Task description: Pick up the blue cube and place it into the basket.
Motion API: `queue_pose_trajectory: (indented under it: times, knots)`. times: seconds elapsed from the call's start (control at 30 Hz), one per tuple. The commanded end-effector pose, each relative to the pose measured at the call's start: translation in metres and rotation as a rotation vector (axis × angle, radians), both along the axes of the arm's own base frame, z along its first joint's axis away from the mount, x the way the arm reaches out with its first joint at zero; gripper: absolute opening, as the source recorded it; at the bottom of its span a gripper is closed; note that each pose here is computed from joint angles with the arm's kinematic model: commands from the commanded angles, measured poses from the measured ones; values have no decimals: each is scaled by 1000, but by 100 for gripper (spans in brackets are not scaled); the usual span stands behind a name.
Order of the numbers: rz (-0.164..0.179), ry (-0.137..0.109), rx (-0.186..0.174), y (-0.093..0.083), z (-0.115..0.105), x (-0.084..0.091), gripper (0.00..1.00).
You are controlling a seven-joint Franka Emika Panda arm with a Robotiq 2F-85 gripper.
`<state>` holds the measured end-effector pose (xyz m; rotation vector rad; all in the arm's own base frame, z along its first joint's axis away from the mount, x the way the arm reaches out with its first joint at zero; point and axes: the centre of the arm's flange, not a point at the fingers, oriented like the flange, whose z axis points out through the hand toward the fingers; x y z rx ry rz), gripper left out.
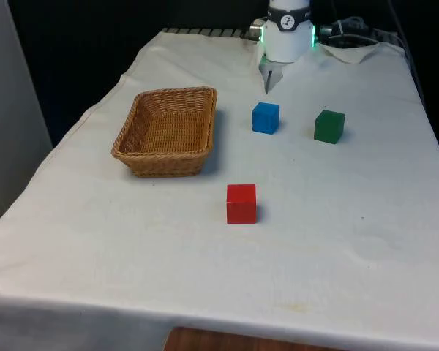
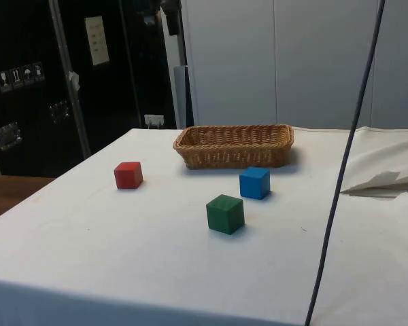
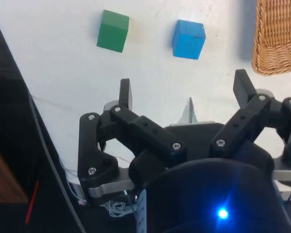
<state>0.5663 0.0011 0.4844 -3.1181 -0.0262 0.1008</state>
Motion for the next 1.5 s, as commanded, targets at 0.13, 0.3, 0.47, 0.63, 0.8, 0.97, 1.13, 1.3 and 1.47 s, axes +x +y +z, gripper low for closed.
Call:
queue_pose_trajectory:
  times: [0.13,0.3,0.47,0.63,0.8,0.97,1.13,1.3,1.47]
  knots:
    - [2,-9,-21,2,-2,-11,100]
    - [5,-14,-36,3,-4,-19,100]
    - [8,-22,-61,4,-10,-33,100]
    - [11,-29,-80,4,-14,-44,100]
    - [13,-34,-94,4,-18,-53,100]
    - [16,-48,-107,4,-27,-68,100]
    - [17,-70,-112,4,-35,-79,100]
    - [19,-87,-118,5,-45,-91,100]
    - [22,-102,-120,6,-57,-103,100]
